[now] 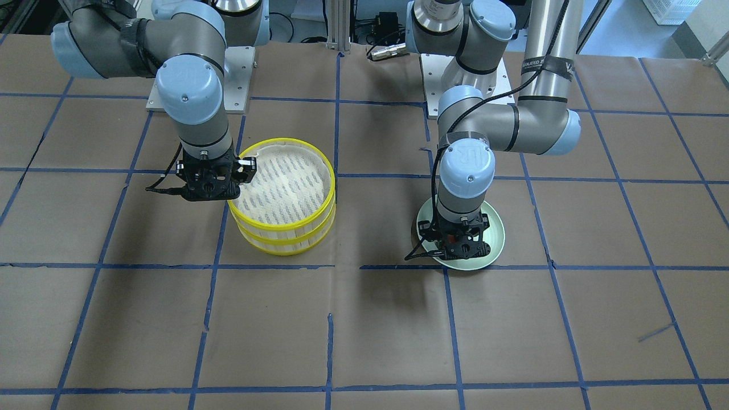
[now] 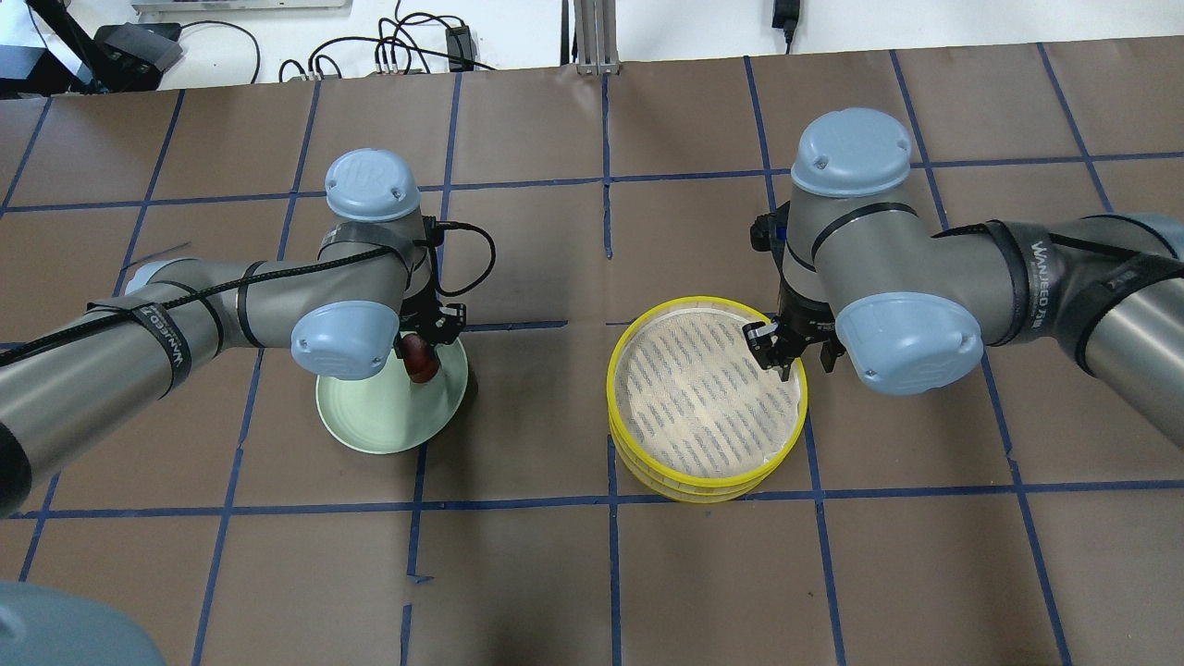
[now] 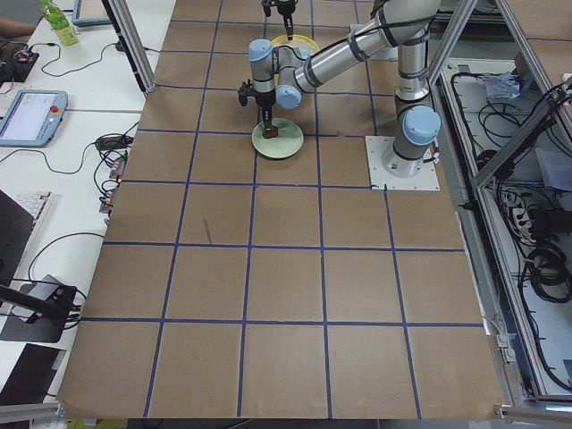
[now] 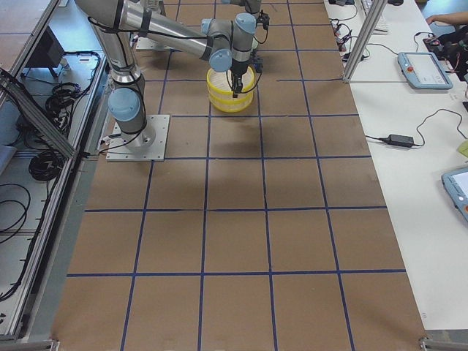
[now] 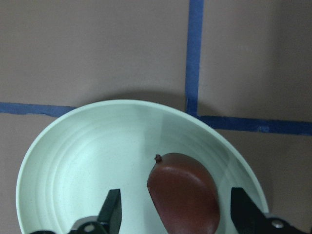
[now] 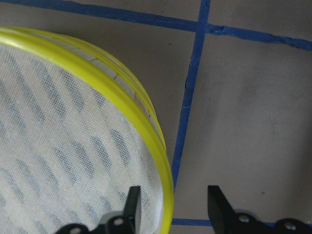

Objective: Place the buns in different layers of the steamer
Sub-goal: 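Lift the brown bun with the left gripper while the right releases the rim and rises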

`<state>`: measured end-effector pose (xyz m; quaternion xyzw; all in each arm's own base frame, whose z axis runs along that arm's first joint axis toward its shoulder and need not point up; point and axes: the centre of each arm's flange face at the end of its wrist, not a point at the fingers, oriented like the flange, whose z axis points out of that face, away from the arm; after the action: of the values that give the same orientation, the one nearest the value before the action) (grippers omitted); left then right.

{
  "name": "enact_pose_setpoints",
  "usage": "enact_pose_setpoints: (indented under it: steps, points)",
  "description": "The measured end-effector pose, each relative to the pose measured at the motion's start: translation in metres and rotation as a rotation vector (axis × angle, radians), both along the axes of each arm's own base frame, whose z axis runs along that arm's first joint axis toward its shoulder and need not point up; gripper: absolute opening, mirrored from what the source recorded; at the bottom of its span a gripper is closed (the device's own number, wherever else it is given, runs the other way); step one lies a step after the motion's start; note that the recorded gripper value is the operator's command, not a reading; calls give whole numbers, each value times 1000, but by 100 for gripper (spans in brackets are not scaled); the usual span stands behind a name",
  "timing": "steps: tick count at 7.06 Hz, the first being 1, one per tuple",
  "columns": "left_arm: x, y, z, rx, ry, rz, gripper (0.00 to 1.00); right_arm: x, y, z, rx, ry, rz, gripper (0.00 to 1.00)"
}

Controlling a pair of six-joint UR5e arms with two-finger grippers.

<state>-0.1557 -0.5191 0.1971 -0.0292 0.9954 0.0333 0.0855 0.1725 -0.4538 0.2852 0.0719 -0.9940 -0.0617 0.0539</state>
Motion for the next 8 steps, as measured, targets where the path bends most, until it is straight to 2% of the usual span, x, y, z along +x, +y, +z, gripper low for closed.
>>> enact_pose_setpoints:
  steps: [2, 3, 5, 6, 8]
  points:
    - [0, -2, 5, -11, 0, 6, 1, -5, -14, 34, -46, -11, -12, 98]
    - [1, -4, 15, -32, -1, 9, 1, -6, -24, 75, -65, -34, -25, 99]
    - [3, -4, 56, -63, -1, 24, 1, -17, -37, 190, -97, -134, -86, 99]
    - [-1, -2, 86, -65, 12, 61, 1, -22, -36, 228, -104, -155, -109, 100]
    - [-28, -1, 145, -67, 109, 178, 1, -27, -34, 249, -119, -150, -138, 100]
